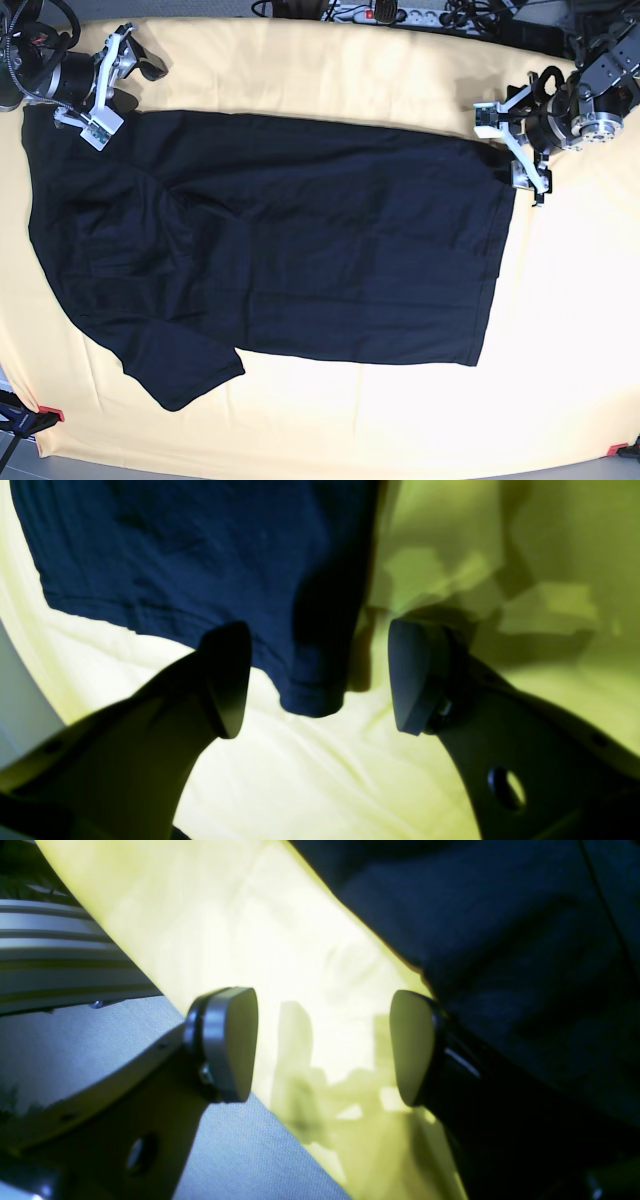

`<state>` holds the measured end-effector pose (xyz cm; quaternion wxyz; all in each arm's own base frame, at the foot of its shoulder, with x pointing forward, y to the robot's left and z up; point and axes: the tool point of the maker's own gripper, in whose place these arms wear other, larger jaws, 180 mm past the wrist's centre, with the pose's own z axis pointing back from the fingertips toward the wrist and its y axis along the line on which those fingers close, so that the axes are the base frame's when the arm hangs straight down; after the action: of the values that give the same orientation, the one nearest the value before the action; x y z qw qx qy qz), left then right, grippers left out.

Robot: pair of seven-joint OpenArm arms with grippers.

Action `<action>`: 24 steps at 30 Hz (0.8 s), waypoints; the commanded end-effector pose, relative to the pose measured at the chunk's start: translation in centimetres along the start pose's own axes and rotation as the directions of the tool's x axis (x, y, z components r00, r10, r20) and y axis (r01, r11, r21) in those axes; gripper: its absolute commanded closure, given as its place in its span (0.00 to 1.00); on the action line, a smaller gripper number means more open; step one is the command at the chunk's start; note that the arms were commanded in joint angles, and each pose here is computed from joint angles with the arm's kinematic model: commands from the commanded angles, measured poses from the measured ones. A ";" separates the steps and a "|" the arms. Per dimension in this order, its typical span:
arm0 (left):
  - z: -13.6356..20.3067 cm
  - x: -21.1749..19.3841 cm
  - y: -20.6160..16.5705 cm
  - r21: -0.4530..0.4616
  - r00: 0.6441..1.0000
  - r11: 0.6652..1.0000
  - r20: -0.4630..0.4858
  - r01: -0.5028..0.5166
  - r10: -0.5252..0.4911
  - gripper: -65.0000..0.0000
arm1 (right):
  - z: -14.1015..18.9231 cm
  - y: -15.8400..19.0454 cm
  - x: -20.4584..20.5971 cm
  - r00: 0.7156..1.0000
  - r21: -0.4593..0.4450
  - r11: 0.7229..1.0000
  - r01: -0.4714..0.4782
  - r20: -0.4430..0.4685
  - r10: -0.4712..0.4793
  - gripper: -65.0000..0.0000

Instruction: Fold the T-shirt properly

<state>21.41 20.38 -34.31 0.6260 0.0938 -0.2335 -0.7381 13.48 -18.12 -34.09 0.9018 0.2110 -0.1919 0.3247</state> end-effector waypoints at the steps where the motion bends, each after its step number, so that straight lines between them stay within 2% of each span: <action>1: 0.4 -0.6 1.1 0.037 1.000 0.999 -0.021 0.017 -0.016 0.34 | 0.5 -0.1 0.7 0.999 -0.002 1.000 -0.021 0.024 0.021 0.36; 9: -0.4 -4.0 1.4 0.065 0.995 0.998 -0.098 0.000 0.006 0.34 | 0.5 -0.1 0.7 0.999 -0.002 1.000 -0.021 0.024 0.021 0.36; 15: -0.4 -3.7 2.3 0.123 0.995 0.992 -0.090 -0.020 0.031 0.34 | 0.5 0.0 0.8 0.999 -0.001 1.000 -0.021 0.028 0.021 0.36; 24: -0.3 -3.4 2.8 0.144 0.996 0.989 -0.081 -0.023 0.035 0.34 | 0.5 0.0 0.8 0.999 -0.001 1.000 -0.021 0.028 0.021 0.36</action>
<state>23.87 22.73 -34.63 0.6439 0.1461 -0.2581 -0.7053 13.49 -18.11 -34.08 0.9017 0.2111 -0.1921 0.3247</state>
